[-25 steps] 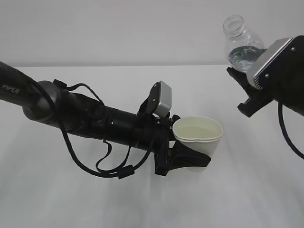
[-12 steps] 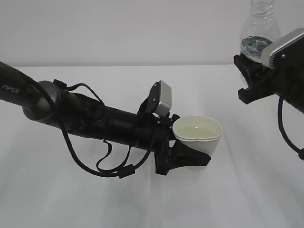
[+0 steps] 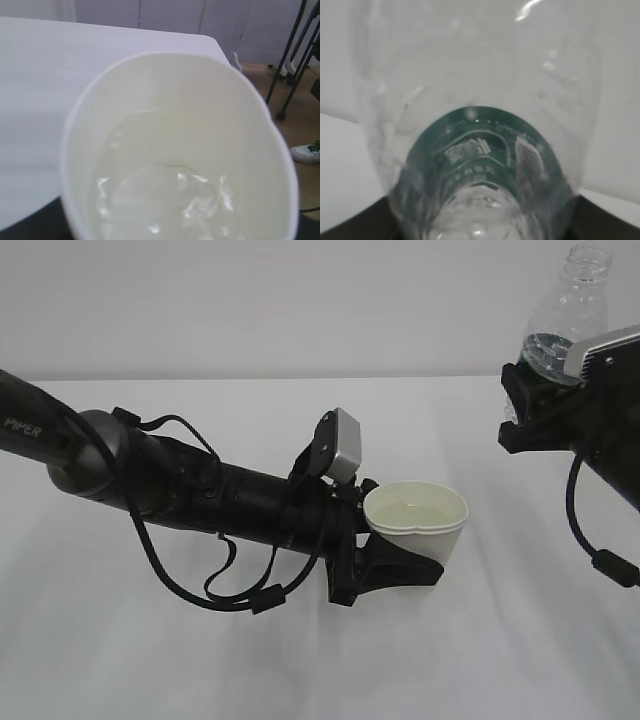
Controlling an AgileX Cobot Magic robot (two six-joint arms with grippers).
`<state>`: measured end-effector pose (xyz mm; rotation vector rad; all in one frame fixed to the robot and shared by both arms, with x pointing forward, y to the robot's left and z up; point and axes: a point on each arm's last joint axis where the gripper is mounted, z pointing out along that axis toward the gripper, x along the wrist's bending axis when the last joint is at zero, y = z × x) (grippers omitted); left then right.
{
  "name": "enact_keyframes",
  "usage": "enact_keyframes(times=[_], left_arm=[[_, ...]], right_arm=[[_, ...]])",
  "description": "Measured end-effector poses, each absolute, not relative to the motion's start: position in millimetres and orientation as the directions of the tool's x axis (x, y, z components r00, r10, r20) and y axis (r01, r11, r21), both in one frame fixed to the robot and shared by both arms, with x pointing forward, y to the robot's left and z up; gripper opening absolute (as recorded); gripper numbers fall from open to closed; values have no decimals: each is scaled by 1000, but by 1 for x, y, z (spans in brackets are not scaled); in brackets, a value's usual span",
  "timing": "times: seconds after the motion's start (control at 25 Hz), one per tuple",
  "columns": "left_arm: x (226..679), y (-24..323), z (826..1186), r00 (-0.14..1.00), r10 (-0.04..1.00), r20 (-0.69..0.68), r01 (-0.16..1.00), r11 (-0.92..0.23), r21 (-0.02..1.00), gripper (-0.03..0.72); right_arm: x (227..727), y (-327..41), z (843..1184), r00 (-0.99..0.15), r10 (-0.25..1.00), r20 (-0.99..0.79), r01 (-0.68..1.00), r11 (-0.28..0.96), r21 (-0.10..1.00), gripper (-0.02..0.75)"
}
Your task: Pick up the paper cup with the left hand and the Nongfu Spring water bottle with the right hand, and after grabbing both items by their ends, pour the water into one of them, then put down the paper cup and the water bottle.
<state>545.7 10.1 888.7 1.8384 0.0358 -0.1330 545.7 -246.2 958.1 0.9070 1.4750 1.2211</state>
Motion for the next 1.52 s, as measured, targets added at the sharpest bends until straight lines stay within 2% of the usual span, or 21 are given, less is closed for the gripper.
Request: enact_keyframes(times=[0.24,0.56,1.0,1.52], left_arm=[[547,10,888,994,-36,-108,94,-278,956,438],[547,11,887,994,-25,-105,94,-287,953,438],[547,11,887,994,-26,-105,93,-288,953,431],[547,11,886,994,-30,-103,90,-292,952,430]], right_arm=[[549,-252,951,-178,976,-127,7,130,991,383],[550,-257,946,-129,987,-96,50,103,993,383],[554,-256,896,-138,986,-94,161,116,980,382],[556,-255,867,-154,984,-93,237,128,963,382]])
